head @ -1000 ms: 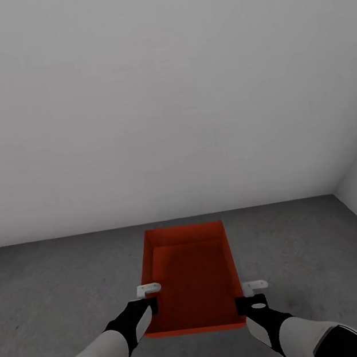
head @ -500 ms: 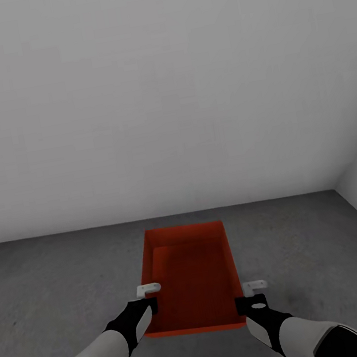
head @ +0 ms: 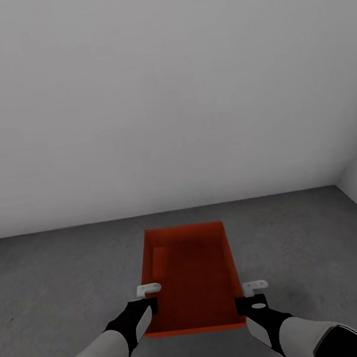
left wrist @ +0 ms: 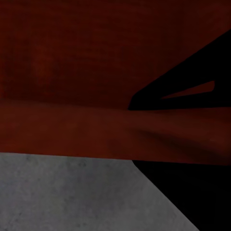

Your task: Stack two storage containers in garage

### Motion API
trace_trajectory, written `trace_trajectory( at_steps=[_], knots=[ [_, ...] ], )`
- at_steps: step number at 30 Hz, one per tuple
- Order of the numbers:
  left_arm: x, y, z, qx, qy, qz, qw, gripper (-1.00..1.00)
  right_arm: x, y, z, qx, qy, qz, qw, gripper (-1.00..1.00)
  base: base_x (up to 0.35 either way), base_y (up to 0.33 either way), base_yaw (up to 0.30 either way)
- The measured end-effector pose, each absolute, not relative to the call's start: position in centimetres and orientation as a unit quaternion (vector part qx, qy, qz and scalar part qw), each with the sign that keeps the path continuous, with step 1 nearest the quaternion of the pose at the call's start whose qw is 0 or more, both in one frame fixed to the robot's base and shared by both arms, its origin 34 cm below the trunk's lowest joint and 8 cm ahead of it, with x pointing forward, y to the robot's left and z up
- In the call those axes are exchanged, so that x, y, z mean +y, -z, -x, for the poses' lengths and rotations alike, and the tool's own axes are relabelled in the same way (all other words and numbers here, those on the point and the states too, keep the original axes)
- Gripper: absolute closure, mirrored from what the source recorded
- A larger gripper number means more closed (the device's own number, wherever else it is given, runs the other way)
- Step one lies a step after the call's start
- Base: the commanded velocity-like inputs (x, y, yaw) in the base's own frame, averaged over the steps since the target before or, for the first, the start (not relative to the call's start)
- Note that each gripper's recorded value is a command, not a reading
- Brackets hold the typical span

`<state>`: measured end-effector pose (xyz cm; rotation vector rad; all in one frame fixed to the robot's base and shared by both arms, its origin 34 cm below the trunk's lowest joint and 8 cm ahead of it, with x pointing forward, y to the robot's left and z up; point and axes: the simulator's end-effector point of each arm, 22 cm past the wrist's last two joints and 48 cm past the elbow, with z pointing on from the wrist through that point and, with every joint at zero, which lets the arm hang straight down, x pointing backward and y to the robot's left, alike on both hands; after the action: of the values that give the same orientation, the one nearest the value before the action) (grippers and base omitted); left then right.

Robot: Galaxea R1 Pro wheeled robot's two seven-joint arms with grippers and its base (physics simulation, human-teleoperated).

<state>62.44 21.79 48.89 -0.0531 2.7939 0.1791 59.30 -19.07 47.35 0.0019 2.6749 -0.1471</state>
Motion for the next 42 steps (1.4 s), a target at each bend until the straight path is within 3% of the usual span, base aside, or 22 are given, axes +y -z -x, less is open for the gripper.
trace_trajectory(
  at_steps=[42],
  knots=[
    [21.8,-40.6,-61.4,0.984,-0.063,0.018,0.163,1.00,-19.1,-39.1,-58.2,0.973,0.053,-0.001,0.223,1.00,0.000,0.000,0.000]
  ],
)
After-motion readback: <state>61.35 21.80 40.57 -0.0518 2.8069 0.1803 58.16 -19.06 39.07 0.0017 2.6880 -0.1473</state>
